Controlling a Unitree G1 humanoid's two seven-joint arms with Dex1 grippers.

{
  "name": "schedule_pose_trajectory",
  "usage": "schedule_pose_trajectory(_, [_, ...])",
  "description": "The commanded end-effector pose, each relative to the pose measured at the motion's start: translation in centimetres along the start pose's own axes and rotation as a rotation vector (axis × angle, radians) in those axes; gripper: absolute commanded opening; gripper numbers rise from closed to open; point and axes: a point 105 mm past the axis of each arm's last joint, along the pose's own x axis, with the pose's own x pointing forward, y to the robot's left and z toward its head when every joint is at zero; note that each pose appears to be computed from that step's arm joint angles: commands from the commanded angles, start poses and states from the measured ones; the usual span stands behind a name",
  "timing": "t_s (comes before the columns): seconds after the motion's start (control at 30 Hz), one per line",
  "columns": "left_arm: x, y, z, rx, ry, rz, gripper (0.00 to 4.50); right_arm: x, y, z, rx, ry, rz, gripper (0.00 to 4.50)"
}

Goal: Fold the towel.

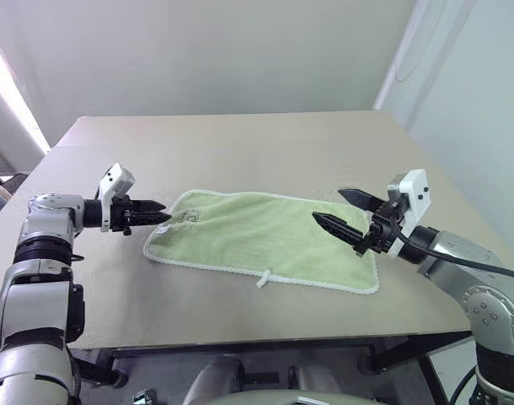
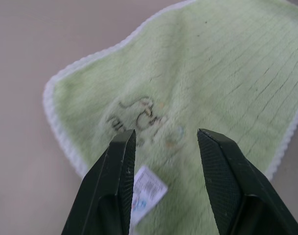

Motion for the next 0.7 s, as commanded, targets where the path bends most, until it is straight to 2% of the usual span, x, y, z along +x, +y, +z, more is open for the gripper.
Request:
schedule_pose_trajectory(0.03, [0.1, 0.2, 2.6, 0.062, -0.062, 0.007, 2.12, -0.2, 0.0, 1.5, -0.054, -0.04, -0.008, 4.45])
schedule_pose_trajectory(0.4, [0.5, 0.5, 4.7, 0.084, -0.159, 0.036, 2.12, -0.2, -2.2, 1.7, -0.055, -0.073, -0.071, 4.45])
schedule_pose_trajectory(0.7, [1.5, 0.1, 3.6, 0.06, -0.174, 0.053, 2.12, -0.8, -3.9, 0.8, -0.057, -0.03, -0.1, 4.45])
